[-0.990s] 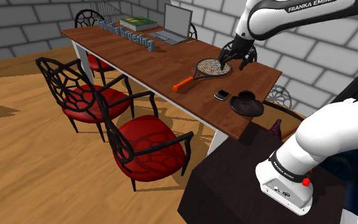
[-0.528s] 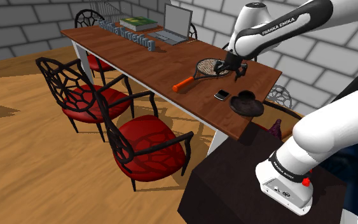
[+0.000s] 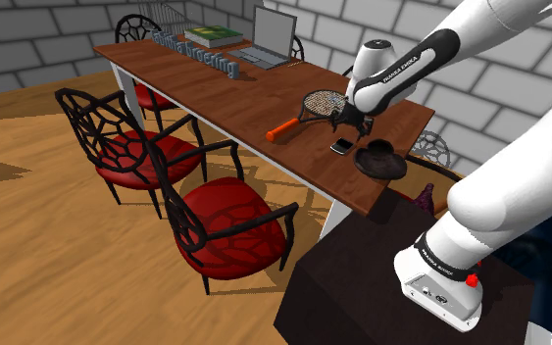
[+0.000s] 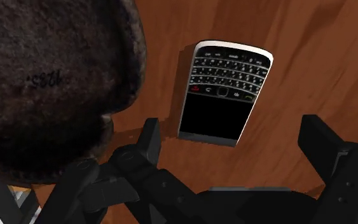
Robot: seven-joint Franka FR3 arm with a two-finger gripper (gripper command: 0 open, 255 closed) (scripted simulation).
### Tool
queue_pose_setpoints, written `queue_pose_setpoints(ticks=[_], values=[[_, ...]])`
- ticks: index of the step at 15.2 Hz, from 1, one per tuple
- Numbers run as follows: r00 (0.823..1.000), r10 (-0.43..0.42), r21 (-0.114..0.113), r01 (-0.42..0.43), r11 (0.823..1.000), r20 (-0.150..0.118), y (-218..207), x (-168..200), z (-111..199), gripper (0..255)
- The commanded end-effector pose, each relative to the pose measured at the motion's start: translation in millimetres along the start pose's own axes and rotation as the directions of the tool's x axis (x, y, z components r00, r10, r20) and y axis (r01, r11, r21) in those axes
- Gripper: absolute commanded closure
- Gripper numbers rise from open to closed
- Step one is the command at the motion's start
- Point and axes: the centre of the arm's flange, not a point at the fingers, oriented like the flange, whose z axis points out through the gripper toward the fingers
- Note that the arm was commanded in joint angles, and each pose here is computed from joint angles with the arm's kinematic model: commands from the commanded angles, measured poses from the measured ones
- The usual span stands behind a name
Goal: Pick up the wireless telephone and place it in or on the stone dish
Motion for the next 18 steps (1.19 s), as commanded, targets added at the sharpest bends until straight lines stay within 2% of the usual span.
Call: queue_pose_setpoints(ticks=[1, 9, 16, 17, 18], values=[[0.997, 0.071, -0.009, -0.071, 0.997, -0.002, -1.9, 8.0, 25.7, 0], [0.997, 0.071, -0.009, -0.071, 0.997, -0.002, -1.5, 8.1, 65.7, 0], [0.997, 0.071, -0.009, -0.071, 0.997, -0.002, -1.5, 8.1, 65.7, 0], [0.997, 0.071, -0.009, -0.071, 0.997, -0.002, -1.5, 8.1, 65.7, 255], [0.997, 0.071, -0.009, -0.071, 0.997, -0.002, -1.5, 8.1, 65.7, 255]])
